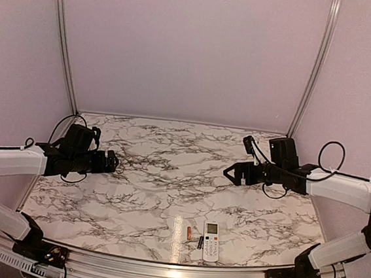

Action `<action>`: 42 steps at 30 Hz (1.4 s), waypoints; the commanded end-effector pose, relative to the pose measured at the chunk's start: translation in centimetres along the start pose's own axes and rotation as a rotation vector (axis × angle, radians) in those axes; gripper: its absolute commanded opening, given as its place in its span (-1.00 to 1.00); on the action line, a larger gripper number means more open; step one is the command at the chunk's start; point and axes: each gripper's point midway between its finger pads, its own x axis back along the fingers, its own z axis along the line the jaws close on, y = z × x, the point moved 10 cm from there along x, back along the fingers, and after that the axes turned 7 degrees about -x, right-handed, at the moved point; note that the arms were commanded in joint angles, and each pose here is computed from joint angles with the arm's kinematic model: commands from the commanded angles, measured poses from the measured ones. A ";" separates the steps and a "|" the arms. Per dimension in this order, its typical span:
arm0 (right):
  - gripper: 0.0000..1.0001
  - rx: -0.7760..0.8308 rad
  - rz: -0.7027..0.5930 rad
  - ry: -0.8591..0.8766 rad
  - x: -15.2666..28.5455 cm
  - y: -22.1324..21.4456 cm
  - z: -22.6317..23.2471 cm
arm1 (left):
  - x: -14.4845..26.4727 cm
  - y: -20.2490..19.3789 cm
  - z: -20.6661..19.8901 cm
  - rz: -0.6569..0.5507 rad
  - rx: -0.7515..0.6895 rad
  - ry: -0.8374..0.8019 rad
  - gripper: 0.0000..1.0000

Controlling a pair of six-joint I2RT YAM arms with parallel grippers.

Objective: Load the batteries into the remote control
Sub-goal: Pick up the remote control from the corner of the board.

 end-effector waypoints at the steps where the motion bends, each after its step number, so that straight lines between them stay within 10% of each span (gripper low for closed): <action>1: 0.99 0.059 0.095 -0.007 0.0 -0.6 2.6 | 0.7 0.8 -1.4 -0.043 -0.043 -0.034 0.98; 19: 0.90 0.103 0.476 -0.054 0.3 -8.8 9.1 | 0.7 -2.8 -4.6 -0.028 -0.059 -0.016 0.98; 42: 0.71 0.116 0.664 -0.224 -0.1 -15.0 12.3 | 1.9 -3.2 -4.1 -0.089 -0.019 -0.037 0.98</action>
